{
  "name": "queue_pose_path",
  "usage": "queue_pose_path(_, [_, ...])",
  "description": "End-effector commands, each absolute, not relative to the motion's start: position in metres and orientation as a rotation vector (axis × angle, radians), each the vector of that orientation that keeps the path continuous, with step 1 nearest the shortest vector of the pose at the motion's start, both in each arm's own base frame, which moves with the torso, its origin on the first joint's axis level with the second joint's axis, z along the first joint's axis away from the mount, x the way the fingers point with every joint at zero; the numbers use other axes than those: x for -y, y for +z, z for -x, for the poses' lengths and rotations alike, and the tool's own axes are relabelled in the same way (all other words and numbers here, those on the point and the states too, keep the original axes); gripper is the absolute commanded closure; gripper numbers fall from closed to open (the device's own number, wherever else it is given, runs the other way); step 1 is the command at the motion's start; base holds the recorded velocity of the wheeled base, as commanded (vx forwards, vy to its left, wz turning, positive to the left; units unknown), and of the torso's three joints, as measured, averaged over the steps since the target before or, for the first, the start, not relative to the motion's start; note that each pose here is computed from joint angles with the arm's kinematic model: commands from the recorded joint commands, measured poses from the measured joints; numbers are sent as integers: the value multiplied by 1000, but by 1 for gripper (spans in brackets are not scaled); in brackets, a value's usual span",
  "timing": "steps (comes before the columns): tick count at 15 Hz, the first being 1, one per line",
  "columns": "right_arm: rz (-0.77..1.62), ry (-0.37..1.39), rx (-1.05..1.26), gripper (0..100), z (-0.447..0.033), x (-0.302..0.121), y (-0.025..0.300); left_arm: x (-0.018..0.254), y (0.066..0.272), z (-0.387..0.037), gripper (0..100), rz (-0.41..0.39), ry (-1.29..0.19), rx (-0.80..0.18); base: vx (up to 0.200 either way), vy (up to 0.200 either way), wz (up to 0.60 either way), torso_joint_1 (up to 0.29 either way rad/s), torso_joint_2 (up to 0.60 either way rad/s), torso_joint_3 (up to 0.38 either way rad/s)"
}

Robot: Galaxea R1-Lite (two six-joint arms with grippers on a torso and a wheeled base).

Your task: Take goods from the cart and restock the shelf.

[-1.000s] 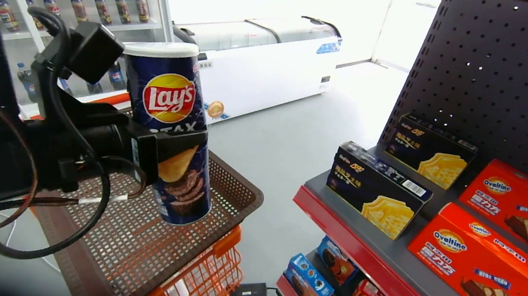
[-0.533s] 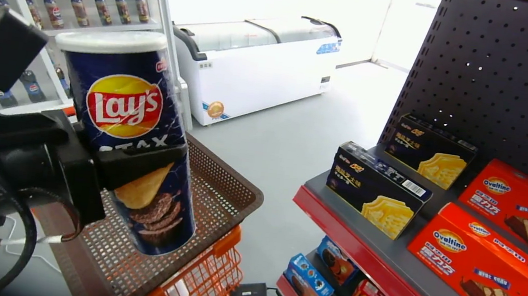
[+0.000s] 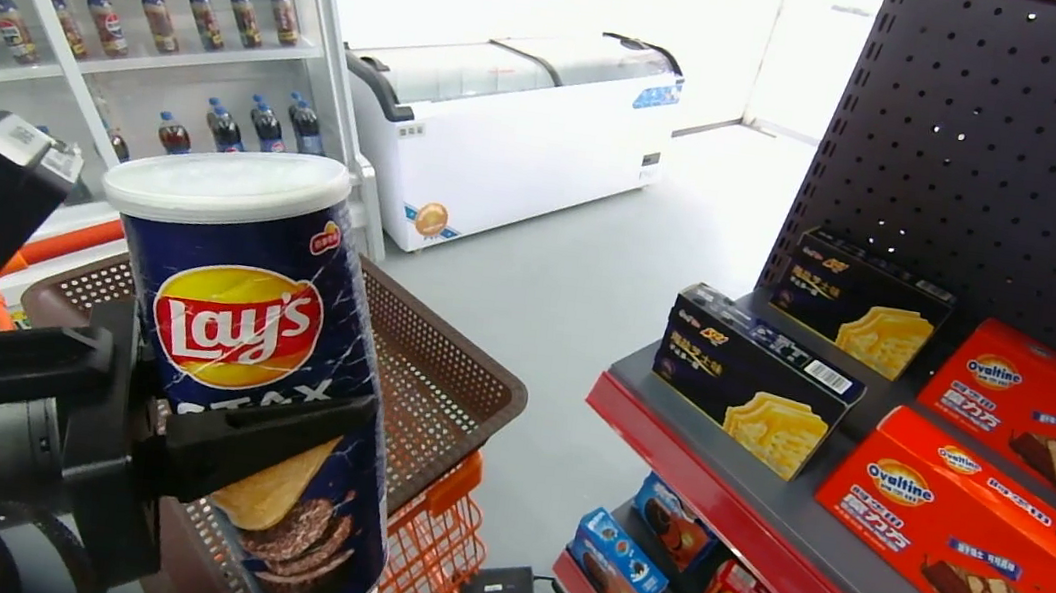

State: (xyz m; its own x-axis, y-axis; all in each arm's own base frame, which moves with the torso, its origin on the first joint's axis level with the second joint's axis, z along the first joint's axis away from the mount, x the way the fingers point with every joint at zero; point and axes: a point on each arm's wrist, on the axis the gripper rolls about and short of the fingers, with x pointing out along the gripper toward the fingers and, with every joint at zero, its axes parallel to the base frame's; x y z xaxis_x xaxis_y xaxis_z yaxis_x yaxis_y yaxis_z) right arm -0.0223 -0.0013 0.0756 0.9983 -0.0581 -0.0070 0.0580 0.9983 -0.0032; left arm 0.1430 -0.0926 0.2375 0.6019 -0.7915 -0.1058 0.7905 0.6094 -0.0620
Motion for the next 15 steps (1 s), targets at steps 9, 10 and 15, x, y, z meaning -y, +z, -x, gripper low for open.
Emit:
queue_pose_path(9, [5, -29, -8, 0, 22, 1, 76, 94, 230, -128, 100, 5, -1016, -183, 0, 0, -133, 0, 1, 1])
queue_pose_path(10, [5, -28, -8, 0, 22, 1, 76, 93, 231, -127, 100, 5, -1018, -185, 0, 0, -600, -2, 2, 2])
queue_pose_path(15, [5, -26, -8, 0, 22, 1, 76, 93, 234, -125, 100, 5, -1032, -170, 0, 0, -600, 2, 1, 2])
